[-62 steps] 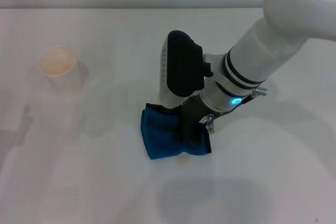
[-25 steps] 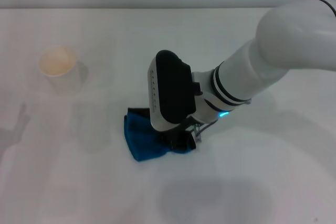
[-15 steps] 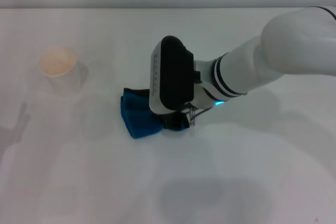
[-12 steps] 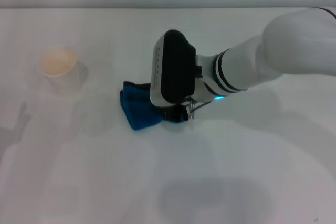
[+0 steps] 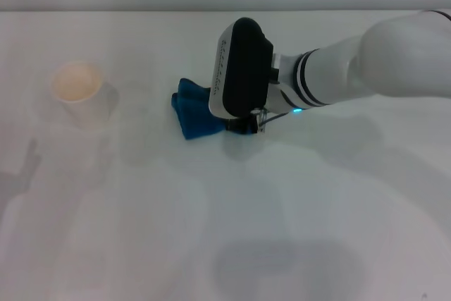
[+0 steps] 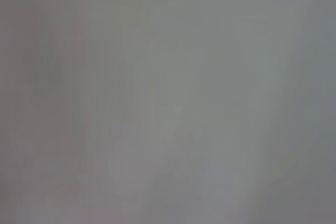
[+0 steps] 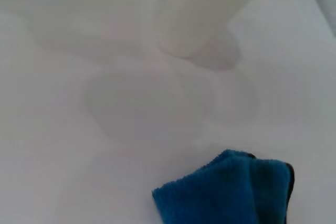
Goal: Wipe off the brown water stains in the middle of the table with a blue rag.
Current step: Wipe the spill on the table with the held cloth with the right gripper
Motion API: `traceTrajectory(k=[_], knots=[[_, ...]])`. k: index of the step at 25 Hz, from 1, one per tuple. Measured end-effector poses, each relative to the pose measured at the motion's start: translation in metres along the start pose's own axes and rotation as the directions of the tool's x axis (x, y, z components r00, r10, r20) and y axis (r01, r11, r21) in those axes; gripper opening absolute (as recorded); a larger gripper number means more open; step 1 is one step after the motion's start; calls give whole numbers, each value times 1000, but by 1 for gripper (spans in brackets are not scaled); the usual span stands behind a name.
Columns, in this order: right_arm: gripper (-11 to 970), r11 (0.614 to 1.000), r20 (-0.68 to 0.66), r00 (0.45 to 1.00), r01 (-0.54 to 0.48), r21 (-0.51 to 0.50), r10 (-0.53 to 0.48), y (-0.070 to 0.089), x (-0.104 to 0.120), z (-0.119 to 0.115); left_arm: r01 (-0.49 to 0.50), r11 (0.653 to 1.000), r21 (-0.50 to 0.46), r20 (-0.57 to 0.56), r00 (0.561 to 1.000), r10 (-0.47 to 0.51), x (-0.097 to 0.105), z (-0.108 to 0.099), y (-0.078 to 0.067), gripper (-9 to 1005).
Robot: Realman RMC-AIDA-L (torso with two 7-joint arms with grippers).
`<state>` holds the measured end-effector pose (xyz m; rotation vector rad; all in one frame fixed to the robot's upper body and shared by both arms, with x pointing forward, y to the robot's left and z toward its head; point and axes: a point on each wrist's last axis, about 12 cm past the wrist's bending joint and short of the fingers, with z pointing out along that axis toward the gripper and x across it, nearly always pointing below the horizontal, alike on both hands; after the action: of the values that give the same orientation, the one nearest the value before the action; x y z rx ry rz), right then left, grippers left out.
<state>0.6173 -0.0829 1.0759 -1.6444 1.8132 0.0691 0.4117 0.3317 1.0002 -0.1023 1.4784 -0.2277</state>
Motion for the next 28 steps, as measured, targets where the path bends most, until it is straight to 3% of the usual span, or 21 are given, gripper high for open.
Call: traceTrajectory(k=[8,16,28], knots=[[52,998,-45,999,5,59,-2,-14,14,1,0,1000,-3,-2,1000,0,0,-2,0,862],[52,997,-77,997,-9,82,16,-17,28,1,0,1000,-2,-1,1000,0,0,-1,0,862],[51,995,9,998,66,-79,-65,35,2,3,0,1000,-6,-1,1000,0,0,-2,1,861]])
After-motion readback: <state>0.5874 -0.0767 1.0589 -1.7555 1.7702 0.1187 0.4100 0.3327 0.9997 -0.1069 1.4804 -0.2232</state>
